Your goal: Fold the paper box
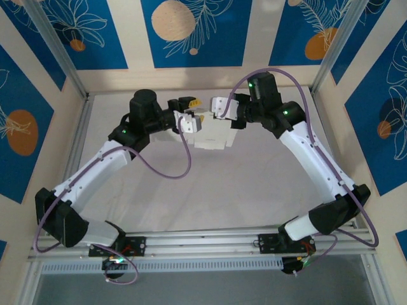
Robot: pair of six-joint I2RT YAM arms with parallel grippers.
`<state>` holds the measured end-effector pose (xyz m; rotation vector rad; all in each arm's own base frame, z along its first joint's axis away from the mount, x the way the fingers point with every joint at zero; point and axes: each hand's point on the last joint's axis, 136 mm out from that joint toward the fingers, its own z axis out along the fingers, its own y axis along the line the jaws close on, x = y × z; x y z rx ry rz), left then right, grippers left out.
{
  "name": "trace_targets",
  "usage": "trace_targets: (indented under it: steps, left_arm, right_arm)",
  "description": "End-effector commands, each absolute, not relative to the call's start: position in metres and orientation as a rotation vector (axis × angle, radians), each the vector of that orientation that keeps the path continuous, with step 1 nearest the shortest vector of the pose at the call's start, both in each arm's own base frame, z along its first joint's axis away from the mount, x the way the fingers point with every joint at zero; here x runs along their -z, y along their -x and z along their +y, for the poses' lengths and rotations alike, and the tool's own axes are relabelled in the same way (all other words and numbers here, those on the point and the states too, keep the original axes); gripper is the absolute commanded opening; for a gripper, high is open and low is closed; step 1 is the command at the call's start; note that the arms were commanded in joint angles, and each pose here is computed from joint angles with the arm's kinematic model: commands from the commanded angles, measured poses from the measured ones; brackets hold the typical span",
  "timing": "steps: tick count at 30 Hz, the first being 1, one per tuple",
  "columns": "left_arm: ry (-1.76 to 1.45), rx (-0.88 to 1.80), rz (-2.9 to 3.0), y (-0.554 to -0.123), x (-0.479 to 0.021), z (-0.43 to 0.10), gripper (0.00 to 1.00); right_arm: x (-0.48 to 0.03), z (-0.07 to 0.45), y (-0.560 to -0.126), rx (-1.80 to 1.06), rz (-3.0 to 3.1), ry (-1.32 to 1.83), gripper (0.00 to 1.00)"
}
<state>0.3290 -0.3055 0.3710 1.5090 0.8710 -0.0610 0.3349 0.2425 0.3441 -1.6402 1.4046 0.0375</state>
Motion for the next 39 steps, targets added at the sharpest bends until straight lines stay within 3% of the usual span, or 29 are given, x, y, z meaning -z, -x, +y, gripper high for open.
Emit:
trace_targets:
  steps: [1, 8, 15, 22, 26, 33, 37, 39]
  left_arm:
    - [-1.549, 0.096, 0.794, -0.315, -0.387, -0.307, 0.35]
    - [-1.617, 0.093, 0.797, -0.308, -0.376, -0.304, 0.12]
    - [-1.618, 0.088, 0.813, -0.309, -0.374, -0.303, 0.26]
    - [-1.629, 0.043, 0.843, -0.321, -0.364, -0.303, 0.28]
    - [-1.629, 0.031, 0.841, -0.323, -0.365, -0.303, 0.23]
    - [-1.650, 0.050, 0.821, -0.315, -0.368, -0.305, 0.01]
    - [-1.657, 0.045, 0.822, -0.313, -0.366, -0.303, 0.00]
    - [-1.643, 0.043, 0.829, -0.314, -0.367, -0.302, 0.00]
  right_arm:
    - [-0.349, 0.245, -0.324, -0.059, 1.365, 1.652, 0.00]
    - [-0.347, 0.248, -0.322, -0.074, 1.363, 1.658, 0.00]
    - [-0.348, 0.251, -0.323, -0.074, 1.361, 1.665, 0.00]
    - [-0.348, 0.258, -0.315, -0.089, 1.344, 1.683, 0.00]
    - [-0.349, 0.260, -0.311, -0.091, 1.332, 1.692, 0.00]
    - [-0.345, 0.261, -0.313, -0.086, 1.347, 1.690, 0.00]
    - [-0.347, 0.261, -0.316, -0.092, 1.354, 1.658, 0.00]
    - [-0.349, 0.260, -0.315, -0.105, 1.358, 1.631, 0.20]
